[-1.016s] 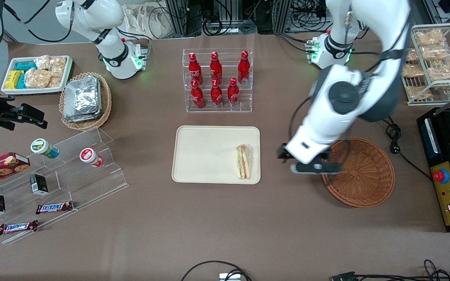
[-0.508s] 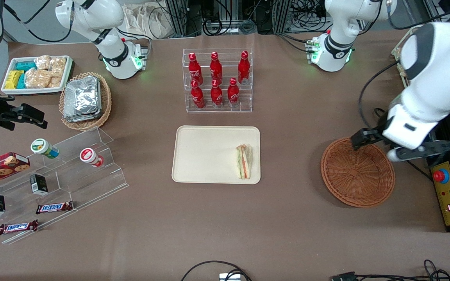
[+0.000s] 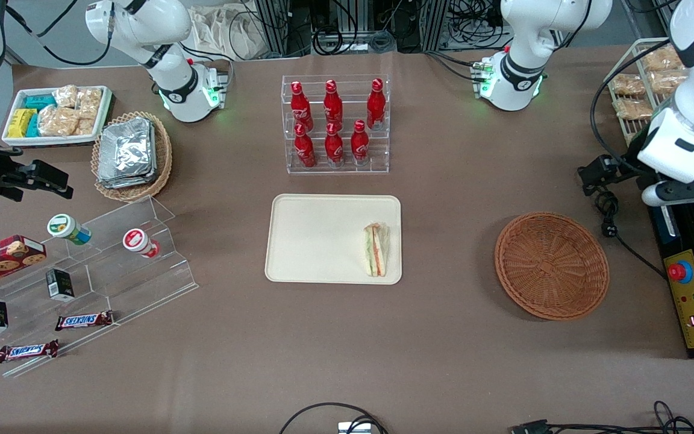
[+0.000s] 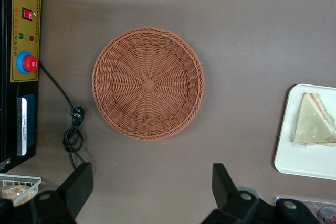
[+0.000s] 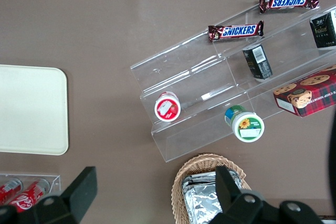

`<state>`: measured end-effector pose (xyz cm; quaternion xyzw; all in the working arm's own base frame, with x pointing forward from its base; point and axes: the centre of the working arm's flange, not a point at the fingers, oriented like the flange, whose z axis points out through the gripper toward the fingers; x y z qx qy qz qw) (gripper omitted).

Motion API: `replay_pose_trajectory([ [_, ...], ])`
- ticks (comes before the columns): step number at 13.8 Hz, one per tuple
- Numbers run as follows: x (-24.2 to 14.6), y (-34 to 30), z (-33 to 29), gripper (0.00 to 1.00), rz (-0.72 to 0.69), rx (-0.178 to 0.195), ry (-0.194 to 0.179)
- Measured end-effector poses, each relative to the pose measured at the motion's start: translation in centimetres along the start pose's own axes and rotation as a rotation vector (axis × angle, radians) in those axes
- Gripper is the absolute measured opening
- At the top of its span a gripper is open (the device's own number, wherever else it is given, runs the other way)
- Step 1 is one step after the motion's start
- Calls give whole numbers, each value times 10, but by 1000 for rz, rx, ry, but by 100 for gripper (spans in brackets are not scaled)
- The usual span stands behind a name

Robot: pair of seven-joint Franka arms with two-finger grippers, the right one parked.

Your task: Place sandwich from basket to tray

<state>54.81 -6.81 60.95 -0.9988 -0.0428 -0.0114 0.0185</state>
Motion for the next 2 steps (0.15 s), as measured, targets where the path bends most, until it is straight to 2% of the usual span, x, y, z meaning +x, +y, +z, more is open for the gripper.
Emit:
replay_pose_trajectory([
  [2, -1, 0, -2, 100, 9, -1, 3],
])
